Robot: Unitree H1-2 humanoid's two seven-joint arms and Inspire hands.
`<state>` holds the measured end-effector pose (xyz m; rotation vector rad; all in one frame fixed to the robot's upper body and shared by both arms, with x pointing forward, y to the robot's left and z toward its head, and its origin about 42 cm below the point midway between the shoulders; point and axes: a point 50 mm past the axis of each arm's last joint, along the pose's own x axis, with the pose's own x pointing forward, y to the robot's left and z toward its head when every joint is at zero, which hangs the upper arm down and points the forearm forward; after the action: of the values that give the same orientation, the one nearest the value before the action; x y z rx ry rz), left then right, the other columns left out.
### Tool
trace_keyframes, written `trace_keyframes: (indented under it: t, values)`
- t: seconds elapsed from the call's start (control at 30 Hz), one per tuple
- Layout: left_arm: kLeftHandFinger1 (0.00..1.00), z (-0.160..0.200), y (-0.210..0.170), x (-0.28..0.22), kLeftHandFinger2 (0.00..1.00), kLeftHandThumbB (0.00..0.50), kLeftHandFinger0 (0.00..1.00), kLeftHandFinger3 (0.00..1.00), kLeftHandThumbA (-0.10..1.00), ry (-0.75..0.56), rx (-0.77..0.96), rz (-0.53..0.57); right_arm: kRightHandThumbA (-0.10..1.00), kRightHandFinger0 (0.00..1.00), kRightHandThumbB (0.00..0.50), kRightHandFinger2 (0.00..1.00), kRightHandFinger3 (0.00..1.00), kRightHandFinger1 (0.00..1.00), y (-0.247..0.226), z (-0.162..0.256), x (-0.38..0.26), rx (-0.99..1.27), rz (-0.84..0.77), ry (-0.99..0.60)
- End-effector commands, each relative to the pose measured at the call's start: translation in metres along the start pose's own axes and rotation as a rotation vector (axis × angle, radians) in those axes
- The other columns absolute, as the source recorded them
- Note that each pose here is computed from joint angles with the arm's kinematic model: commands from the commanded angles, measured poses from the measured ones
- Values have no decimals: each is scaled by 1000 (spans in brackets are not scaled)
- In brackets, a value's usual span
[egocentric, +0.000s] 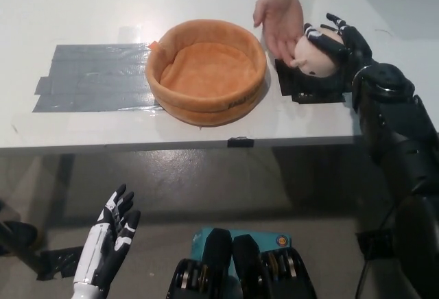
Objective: A person hands a emotional support dumpling to the robot which it grabs with its right hand and places in the soft place kept infront of it in the centre of the desk
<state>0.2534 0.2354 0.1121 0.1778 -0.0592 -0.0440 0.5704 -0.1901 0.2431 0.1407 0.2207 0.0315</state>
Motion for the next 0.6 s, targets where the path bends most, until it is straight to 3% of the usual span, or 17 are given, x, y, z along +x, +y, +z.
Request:
trace_keyframes:
  t: [0.0,0.13,0.23,0.37,0.43,0.47,0.5,0.53,0.57]
  values:
    - [1000,9,5,1,1000,0,1000,1000,826,-50,-4,1,-100,0,81,812,1000,211,26,83,-2,527,212,-99]
    - [1000,9,5,1,1000,0,1000,1000,820,-49,-5,0,-100,0,108,712,1000,94,37,95,-1,682,262,-40]
    - [1000,10,5,0,1000,0,1000,1000,818,-46,-6,-1,-100,0,128,661,1000,69,47,104,-2,700,307,-52]
    - [1000,11,4,1,1000,0,1000,1000,812,-50,-1,1,-100,0,140,652,1000,35,60,116,-4,739,355,-60]
    - [1000,11,5,2,1000,3,1000,1000,816,-52,-1,1,-100,0,140,708,1000,41,71,123,-5,734,371,-62]
    - [1000,11,5,1,1000,1,1000,1000,817,-51,0,1,-100,0,126,714,780,47,75,124,-6,723,370,-61]
    - [1000,12,4,2,1000,0,1000,1000,814,-52,-1,1,-100,0,137,677,870,118,87,129,-8,717,351,-68]
    - [1000,12,4,2,1000,0,1000,1000,813,-55,-1,1,-100,0,167,681,1000,125,93,131,-8,714,335,-73]
    - [1000,13,3,2,1000,0,1000,1000,815,-55,-2,-2,-100,0,158,671,1000,137,104,134,-10,660,333,-74]
